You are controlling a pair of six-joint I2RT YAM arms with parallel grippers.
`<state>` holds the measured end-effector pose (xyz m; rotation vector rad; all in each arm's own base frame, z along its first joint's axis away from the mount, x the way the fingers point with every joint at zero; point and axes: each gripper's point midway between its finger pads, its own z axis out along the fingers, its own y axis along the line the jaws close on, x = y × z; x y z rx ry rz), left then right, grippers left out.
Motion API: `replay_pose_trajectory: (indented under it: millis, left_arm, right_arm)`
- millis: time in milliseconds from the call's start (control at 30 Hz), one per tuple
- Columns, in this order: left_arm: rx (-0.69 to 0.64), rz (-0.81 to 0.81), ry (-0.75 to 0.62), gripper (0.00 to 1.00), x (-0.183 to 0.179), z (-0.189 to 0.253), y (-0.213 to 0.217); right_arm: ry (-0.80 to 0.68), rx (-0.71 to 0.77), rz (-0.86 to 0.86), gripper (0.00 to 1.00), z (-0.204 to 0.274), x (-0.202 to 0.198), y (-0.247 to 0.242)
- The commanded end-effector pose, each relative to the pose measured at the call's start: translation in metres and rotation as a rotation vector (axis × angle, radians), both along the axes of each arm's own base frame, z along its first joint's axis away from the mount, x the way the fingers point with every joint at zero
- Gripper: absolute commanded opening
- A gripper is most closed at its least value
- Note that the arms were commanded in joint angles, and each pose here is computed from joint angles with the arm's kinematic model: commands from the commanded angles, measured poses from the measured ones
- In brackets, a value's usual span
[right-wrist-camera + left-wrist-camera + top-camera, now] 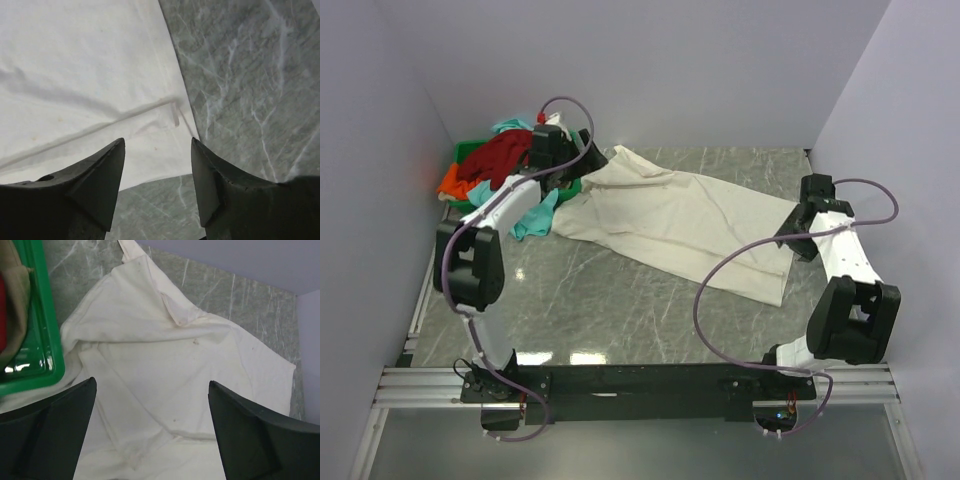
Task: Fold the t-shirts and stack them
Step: Fold the tshirt
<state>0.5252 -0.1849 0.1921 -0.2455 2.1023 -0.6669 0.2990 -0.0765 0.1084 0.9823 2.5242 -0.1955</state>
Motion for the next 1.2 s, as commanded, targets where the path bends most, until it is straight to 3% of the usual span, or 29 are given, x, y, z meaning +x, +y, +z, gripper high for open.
replay_pose_trajectory:
  millis: [0, 33, 67, 133, 233, 400, 500, 733, 1167]
  left_arm:
    - [-0.006, -0.007, -0.129, 1.0, -0.028, 0.049, 0.006]
    - [0.005, 0.001, -0.085, 0.99, -0.042, 0.025, 0.012]
    - [0.0, 0.004, -0.127, 0.99, -0.05, 0.037, 0.014]
    - [0.027, 0.021, -0.067, 0.99, -0.071, 0.005, 0.024]
    - [0.034, 0.028, -0.063, 1.0, -0.088, -0.006, 0.034]
    - [0.062, 0.047, 0.003, 0.99, -0.112, -0.041, 0.053]
    - [0.064, 0.067, 0.02, 0.95, -0.12, -0.054, 0.061]
    - [0.052, 0.113, 0.112, 0.85, -0.125, -0.101, 0.09]
    - [0.016, 0.127, 0.18, 0.79, -0.106, -0.143, 0.099]
  right_arm:
    - [-0.073, -0.035, 0.014, 0.64, 0.026, -0.002, -0.004]
    - [-0.096, -0.006, 0.038, 0.64, 0.026, -0.001, 0.003]
    - [-0.153, 0.02, 0.076, 0.66, 0.036, 0.001, 0.015]
    - [-0.261, 0.131, 0.185, 0.68, 0.042, 0.005, 0.051]
    - [-0.373, 0.248, 0.349, 0.69, 0.048, 0.009, 0.112]
    - [-0.39, 0.377, 0.49, 0.69, 0.04, 0.013, 0.183]
    - [-0.321, 0.385, 0.522, 0.69, 0.02, 0.018, 0.205]
    - [-0.172, 0.398, 0.5, 0.66, -0.029, 0.025, 0.217]
    - [-0.085, 0.336, 0.451, 0.66, -0.061, 0.022, 0.205]
